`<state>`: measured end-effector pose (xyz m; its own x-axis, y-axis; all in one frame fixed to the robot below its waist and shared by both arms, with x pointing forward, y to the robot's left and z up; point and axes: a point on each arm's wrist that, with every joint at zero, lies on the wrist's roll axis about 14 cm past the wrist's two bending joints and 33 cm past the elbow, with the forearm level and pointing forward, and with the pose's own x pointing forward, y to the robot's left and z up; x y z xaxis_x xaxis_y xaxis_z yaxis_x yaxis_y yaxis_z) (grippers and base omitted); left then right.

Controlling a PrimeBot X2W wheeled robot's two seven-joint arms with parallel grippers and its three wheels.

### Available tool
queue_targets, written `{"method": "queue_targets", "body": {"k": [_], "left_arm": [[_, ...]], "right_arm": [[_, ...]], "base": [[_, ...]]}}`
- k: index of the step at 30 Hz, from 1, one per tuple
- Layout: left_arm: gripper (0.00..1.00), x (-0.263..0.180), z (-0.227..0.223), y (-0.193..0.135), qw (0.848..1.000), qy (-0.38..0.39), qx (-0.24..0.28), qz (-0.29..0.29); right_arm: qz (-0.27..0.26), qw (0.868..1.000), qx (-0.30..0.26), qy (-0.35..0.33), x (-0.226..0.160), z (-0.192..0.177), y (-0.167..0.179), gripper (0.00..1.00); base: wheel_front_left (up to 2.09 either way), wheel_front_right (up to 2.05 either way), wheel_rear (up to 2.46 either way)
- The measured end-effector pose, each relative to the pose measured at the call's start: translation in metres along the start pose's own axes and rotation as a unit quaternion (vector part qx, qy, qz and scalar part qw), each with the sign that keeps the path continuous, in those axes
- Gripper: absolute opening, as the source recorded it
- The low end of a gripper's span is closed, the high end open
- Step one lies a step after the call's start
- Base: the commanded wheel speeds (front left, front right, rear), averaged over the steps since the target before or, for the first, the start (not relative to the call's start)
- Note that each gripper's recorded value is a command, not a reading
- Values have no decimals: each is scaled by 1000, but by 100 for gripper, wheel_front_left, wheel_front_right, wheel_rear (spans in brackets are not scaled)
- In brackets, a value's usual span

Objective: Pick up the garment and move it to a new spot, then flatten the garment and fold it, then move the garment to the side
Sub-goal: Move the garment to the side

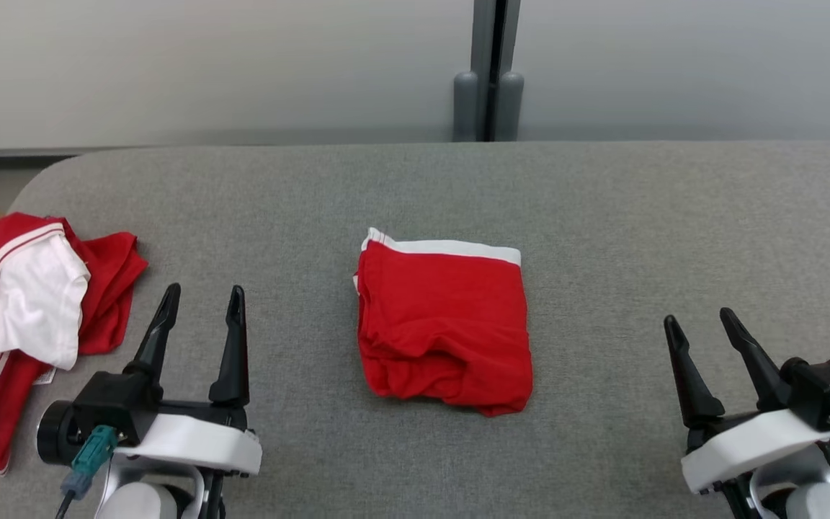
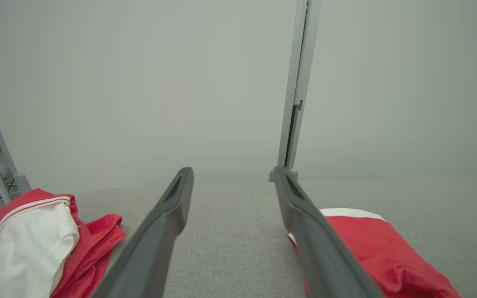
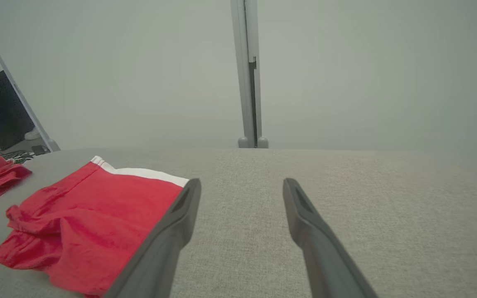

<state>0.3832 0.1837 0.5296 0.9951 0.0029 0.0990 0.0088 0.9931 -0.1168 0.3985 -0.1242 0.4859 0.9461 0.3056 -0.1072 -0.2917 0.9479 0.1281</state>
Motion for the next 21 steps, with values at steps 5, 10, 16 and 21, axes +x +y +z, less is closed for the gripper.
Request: {"method": "queue_targets", "body": {"k": [5,10,16,21], "left_arm": [[100,19,-8,7,1000,-2,-1,8],[100,27,-20,16,1000,8,1,21],[100,36,-34,24,999,20,3,31],[100,40,-39,25,999,25,6,29]], "right_arm": [[39,998,31,48,39,-37,23,100],[73,992,64,83,65,-67,52,100],[107,979,85,152,81,-114,80,100],[119,971,105,177,85,-126,90,8]], "base": [[0,0,0],[0,0,0],[0,0,0],[0,0,0]]}}
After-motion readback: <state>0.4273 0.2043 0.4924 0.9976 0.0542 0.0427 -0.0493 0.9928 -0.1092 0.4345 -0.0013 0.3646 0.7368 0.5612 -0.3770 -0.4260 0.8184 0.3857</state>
